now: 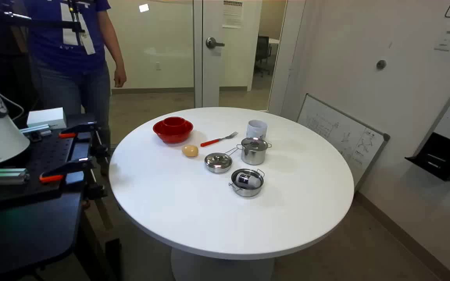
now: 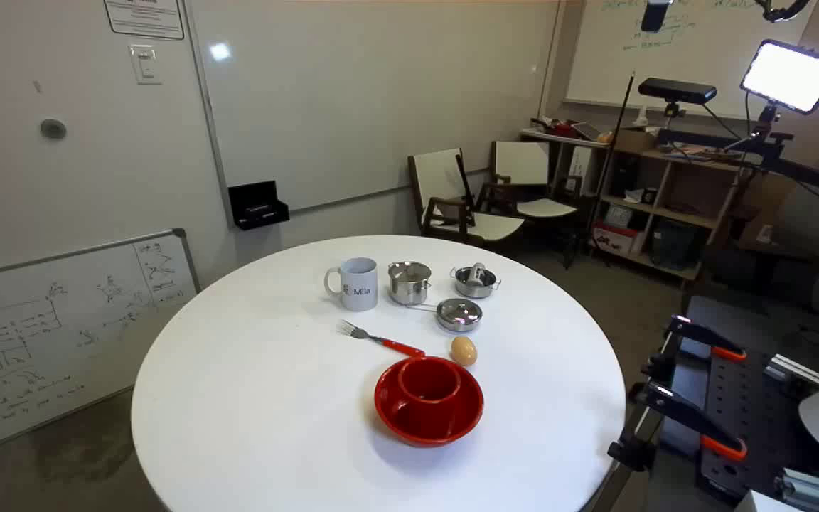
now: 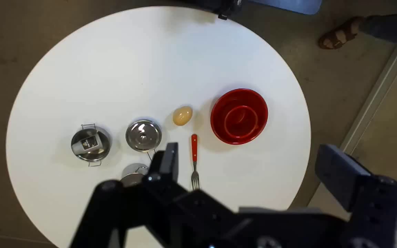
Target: Remove the gray object from the right silver pot and put it at the left side of the white cup
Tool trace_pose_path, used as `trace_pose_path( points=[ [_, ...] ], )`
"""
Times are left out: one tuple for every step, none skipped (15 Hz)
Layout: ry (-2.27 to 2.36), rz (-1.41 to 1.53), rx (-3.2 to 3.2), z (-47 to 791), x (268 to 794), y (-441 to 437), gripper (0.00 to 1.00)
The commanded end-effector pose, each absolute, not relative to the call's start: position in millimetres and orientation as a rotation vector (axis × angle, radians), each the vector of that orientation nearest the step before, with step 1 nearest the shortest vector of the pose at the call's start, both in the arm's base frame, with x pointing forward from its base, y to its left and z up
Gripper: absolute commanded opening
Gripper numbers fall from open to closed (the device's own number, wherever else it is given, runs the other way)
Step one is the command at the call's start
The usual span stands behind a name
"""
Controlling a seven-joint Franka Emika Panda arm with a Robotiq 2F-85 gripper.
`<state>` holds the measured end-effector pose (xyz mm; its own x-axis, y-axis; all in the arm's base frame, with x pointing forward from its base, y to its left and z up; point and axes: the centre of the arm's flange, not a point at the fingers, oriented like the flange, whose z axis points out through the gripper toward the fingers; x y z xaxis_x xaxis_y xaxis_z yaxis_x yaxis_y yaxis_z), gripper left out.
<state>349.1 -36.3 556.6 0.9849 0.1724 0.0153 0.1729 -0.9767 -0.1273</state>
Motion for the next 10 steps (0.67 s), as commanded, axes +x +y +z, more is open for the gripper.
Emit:
trace_pose_path(
  points=[
    [-0.262, -0.007, -3.002, 557, 349, -36, 1.0],
    [-0.225, -0.01, -3.011, 551, 356, -36, 1.0],
    [-0.2, -0.011, -3.028, 547, 360, -35, 1.0],
    [-0.183, -0.033, -3.034, 540, 369, -33, 1.0],
    [-0.154, -0.054, -3.035, 533, 378, -31, 1.0],
    [-0.115, -0.075, -3.035, 523, 388, -30, 1.0],
    [-0.053, -0.094, -3.038, 512, 400, -29, 1.0],
    [0.004, -0.109, -3.033, 497, 413, -26, 1.0],
    [0.059, -0.121, -3.037, 485, 424, -25, 1.0],
    [0.133, -0.125, -3.023, 468, 437, -23, 1.0]
  ],
)
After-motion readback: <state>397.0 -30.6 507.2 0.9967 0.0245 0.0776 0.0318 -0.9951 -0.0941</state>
